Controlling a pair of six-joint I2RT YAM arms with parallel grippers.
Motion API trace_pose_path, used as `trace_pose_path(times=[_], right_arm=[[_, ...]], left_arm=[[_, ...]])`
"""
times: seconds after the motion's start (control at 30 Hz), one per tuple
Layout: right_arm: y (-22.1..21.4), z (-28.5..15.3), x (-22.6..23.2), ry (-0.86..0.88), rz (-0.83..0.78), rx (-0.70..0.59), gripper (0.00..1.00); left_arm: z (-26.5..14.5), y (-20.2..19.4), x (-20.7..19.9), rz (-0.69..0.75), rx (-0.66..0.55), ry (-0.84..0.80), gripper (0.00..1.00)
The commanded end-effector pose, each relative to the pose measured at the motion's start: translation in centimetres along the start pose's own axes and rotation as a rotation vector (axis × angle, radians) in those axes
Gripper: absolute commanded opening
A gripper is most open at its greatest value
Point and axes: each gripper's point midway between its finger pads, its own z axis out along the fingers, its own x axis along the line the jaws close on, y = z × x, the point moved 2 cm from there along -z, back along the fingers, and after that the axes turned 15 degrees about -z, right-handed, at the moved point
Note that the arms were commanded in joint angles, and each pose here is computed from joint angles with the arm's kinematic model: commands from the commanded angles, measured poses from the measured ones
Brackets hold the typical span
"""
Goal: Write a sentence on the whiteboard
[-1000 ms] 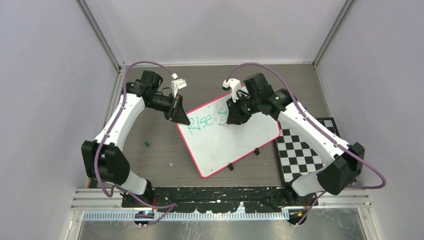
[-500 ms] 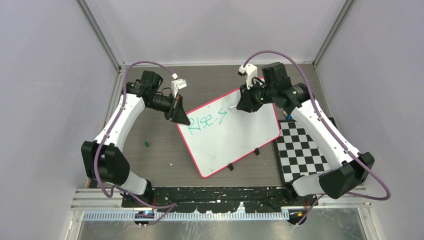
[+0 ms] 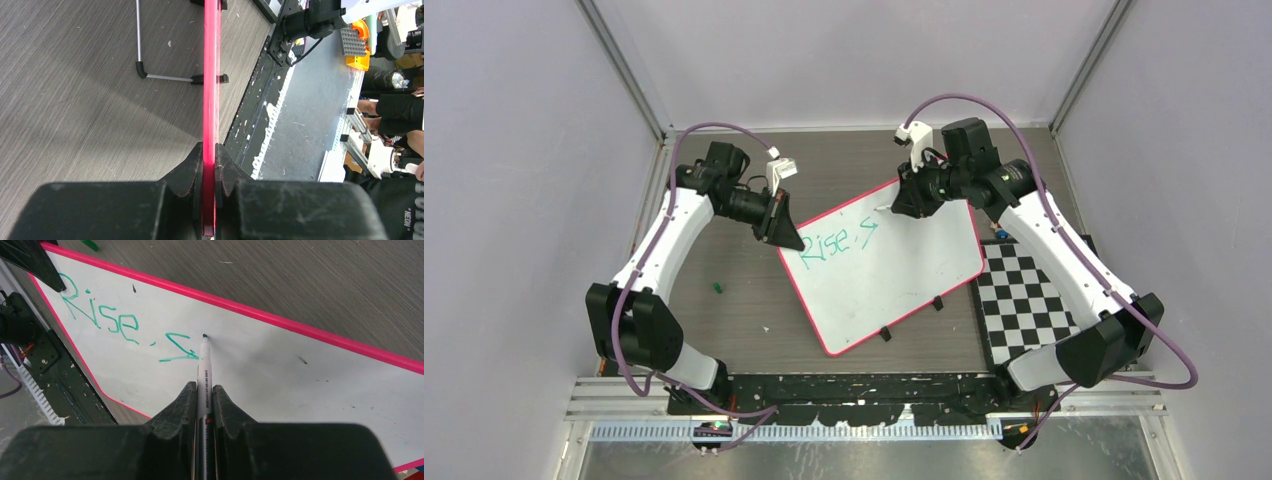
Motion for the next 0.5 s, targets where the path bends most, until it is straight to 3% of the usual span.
trace_pose_path(times=[0.0,0.47], right_arm=[[1.4,-0.3,-0.7,-0.042,-0.039,-0.051,0.00],[-2.8,0.4,0.4,-0.020,-0.015,0.035,0.00]], left_arm=[[0.1,-0.4,-0.1,0.064,0.002,0.015,0.00],[0.1,-0.4,-0.1,0.063,0.003,0.013,0.00]])
